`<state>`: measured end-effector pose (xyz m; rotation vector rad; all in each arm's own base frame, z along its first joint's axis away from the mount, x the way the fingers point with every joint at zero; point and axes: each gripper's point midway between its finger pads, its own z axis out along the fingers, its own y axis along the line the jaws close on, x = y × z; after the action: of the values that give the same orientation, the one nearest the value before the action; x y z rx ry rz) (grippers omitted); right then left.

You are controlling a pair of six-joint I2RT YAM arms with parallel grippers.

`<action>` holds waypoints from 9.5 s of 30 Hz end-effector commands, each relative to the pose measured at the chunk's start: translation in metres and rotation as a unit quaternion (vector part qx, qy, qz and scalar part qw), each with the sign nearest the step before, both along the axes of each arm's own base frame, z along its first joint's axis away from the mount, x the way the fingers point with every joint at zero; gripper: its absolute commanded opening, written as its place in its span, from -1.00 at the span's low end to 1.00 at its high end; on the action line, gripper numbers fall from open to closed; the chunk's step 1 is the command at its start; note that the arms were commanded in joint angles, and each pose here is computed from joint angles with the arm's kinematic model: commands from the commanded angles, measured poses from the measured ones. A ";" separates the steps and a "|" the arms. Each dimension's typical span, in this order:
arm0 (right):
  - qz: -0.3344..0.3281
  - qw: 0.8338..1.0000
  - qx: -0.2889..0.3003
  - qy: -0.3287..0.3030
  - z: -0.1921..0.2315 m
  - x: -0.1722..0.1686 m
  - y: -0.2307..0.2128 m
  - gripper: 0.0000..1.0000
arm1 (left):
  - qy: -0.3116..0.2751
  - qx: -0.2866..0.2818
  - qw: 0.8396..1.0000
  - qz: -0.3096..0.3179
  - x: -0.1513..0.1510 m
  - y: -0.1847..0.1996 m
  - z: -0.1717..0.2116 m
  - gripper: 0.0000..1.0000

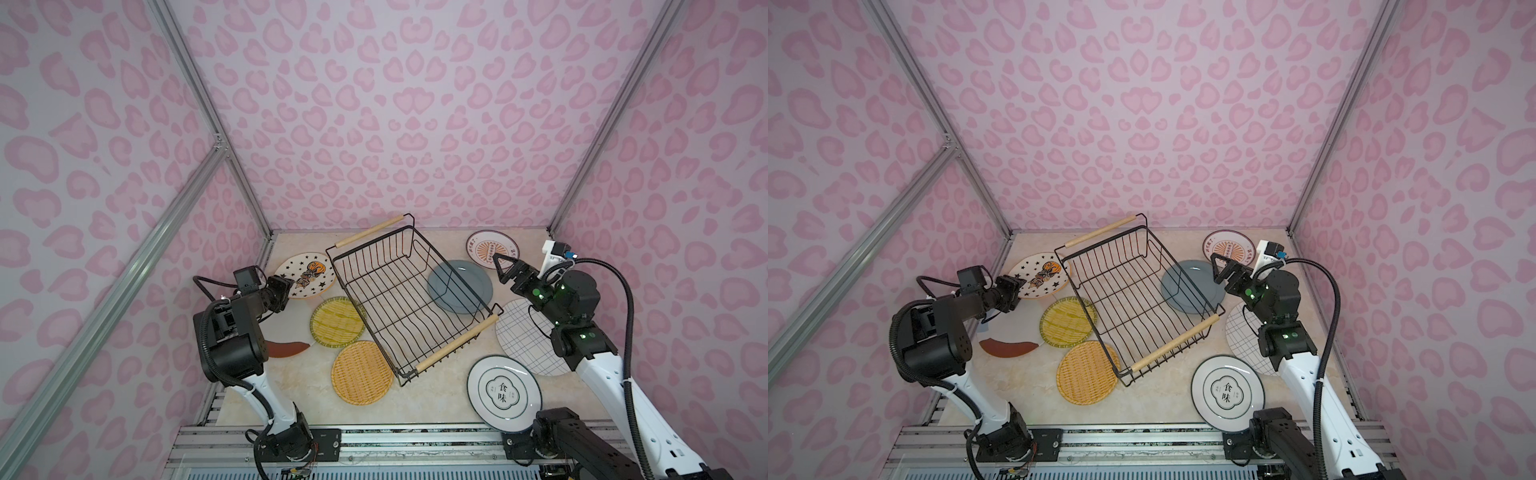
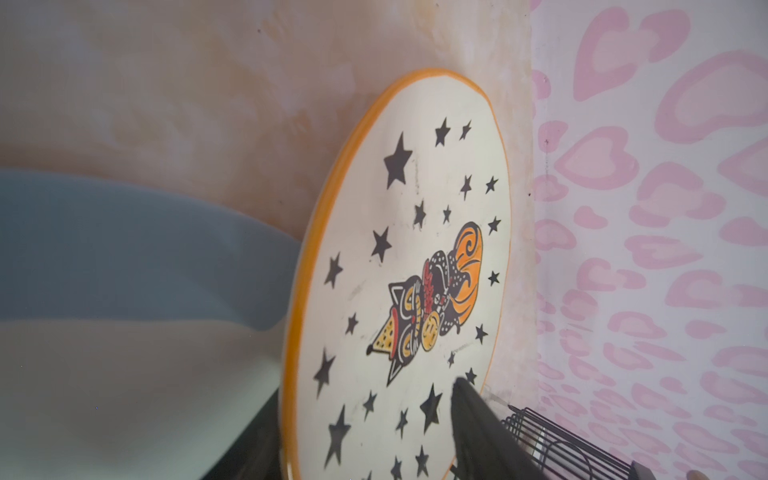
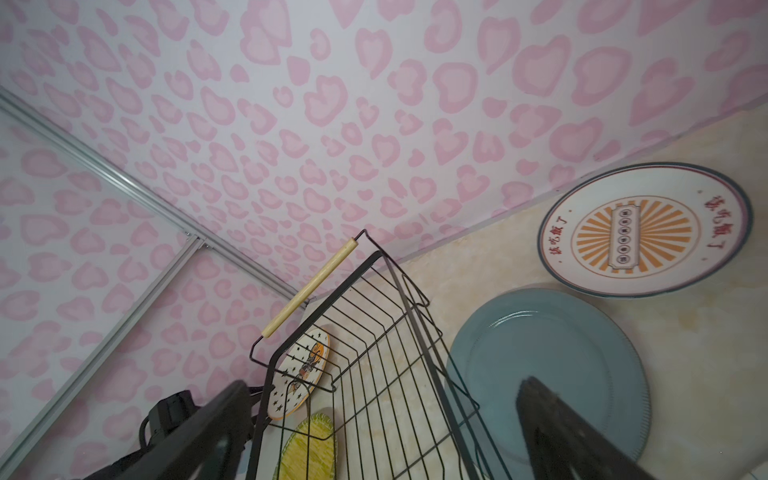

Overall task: Load the plates into the dish rack
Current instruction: 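Tilt the star plate upright with the left gripper while the right gripper nears the rack, then lift the star plate upright with the left gripper toward the rack's far end, then carry the star plate toward the right gripper while the right gripper reaches for it, then grasp the star plate rim with the right gripper and release the left gripper, then lower the star plate into the rack with the right gripper while the left withdraws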

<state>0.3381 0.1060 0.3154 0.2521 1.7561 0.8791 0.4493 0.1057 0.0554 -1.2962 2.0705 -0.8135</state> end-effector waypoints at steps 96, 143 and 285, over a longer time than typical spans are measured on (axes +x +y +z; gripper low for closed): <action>0.132 0.982 -0.113 0.069 -0.024 0.009 0.099 0.99 | -0.367 0.027 0.926 -0.087 -0.023 -0.094 0.361 -0.91; 0.216 0.976 -0.014 0.018 0.078 0.062 0.135 -0.10 | -0.378 -0.129 0.785 -0.474 -0.061 -0.334 0.308 -0.91; 0.128 0.767 -0.604 0.174 -0.103 0.025 0.083 -1.00 | -0.351 0.182 0.823 -0.408 -0.205 -0.244 0.228 0.95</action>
<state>0.3600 0.1878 0.2125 -0.7448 2.3955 -0.2788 0.2439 -0.1388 0.2814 0.1707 1.9533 -0.9713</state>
